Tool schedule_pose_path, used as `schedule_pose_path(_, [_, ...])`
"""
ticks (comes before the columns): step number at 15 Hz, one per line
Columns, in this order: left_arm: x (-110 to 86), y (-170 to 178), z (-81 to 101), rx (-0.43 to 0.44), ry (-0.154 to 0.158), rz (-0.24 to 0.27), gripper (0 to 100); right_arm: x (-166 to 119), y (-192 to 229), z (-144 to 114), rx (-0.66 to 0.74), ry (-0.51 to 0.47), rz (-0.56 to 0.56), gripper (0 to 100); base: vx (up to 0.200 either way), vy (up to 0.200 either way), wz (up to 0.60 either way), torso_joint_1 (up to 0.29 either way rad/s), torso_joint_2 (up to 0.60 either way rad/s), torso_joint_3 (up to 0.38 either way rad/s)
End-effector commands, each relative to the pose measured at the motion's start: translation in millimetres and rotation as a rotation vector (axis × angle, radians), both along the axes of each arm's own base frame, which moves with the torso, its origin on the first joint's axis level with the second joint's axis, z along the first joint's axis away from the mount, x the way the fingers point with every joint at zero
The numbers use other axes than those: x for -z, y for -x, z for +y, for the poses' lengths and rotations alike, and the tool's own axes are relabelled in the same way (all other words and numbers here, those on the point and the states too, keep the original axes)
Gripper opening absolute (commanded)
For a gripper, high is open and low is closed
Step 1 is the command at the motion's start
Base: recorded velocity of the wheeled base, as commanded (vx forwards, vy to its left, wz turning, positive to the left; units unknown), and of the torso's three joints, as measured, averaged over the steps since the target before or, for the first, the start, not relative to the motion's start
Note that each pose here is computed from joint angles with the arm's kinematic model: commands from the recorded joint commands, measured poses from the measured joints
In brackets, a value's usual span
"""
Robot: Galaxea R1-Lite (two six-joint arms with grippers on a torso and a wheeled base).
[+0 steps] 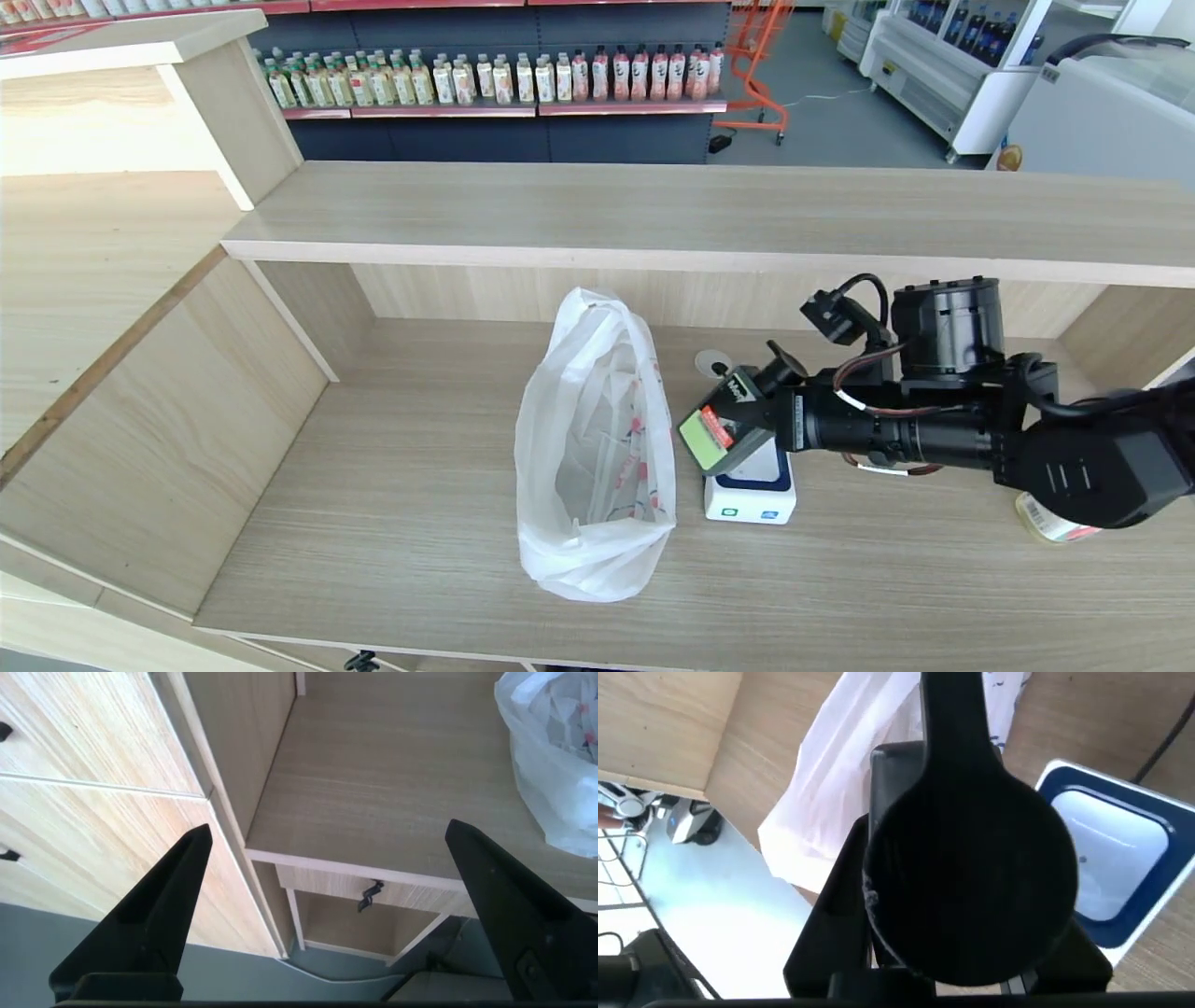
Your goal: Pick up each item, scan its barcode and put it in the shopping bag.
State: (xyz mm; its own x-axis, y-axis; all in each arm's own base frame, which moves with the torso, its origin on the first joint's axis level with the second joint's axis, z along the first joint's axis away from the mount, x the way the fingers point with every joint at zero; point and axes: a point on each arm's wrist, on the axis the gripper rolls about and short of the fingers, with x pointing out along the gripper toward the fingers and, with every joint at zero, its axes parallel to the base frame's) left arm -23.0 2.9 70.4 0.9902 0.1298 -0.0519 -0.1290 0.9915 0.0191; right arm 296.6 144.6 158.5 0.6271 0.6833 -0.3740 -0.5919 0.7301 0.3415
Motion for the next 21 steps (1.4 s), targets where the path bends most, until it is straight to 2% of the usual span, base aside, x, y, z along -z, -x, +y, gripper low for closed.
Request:
schedule_pose_path(1, [0.0,0,0.0,0.0,0.0,0.0,100,32,-13,28,-0.051,0.023,0.047,0,0.0,0.0,0.0,0.0,0.0,0.0])
schedule_pose_path(5, [0.0,0,0.0,0.0,0.0,0.0,100,53,-21,60,-0.127,0.033,0.004,0,0.0,0.0,0.0,0.0,0.0,0.0])
schedule_pose_path(7, [0.0,0,0.0,0.0,0.0,0.0,100,71,-27,68,-0.2,0.146,-0.079,0,0.0,0.0,0.0,0.0,0.0,0.0])
schedule_pose_path(9, [0.0,0,0.0,0.0,0.0,0.0,100,82,-31,77,-0.246,0.196,-0.14,0,0.0,0.0,0.0,0.0,0.0,0.0])
schedule_pose_path(12, [0.0,0,0.0,0.0,0.0,0.0,100,88,-43,88,-0.287,0.234,-0.258,0,0.0,0.0,0.0,0.0,0.0,0.0])
schedule_pose_path(14, [0.0,0,0.0,0.0,0.0,0.0,100,89,-44,91,-0.299,0.246,-0.283,0,0.0,0.0,0.0,0.0,0.0,0.0])
schedule_pose_path(15, [0.0,0,0.0,0.0,0.0,0.0,100,85,-46,95,-0.298,0.231,-0.296,100,0.0,0.0,0.0,0.0,0.0,0.0])
schedule_pose_path(18, [0.0,0,0.0,0.0,0.0,0.0,100,62,-43,90,-0.226,0.096,-0.243,100,0.0,0.0,0.0,0.0,0.0,0.0])
schedule_pose_path(19, [0.0,0,0.0,0.0,0.0,0.0,100,40,-39,86,-0.171,-0.019,-0.177,100,0.0,0.0,0.0,0.0,0.0,0.0])
schedule_pose_path(21, [0.0,0,0.0,0.0,0.0,0.0,100,5,-27,71,-0.096,-0.176,-0.086,100,0.0,0.0,0.0,0.0,0.0,0.0])
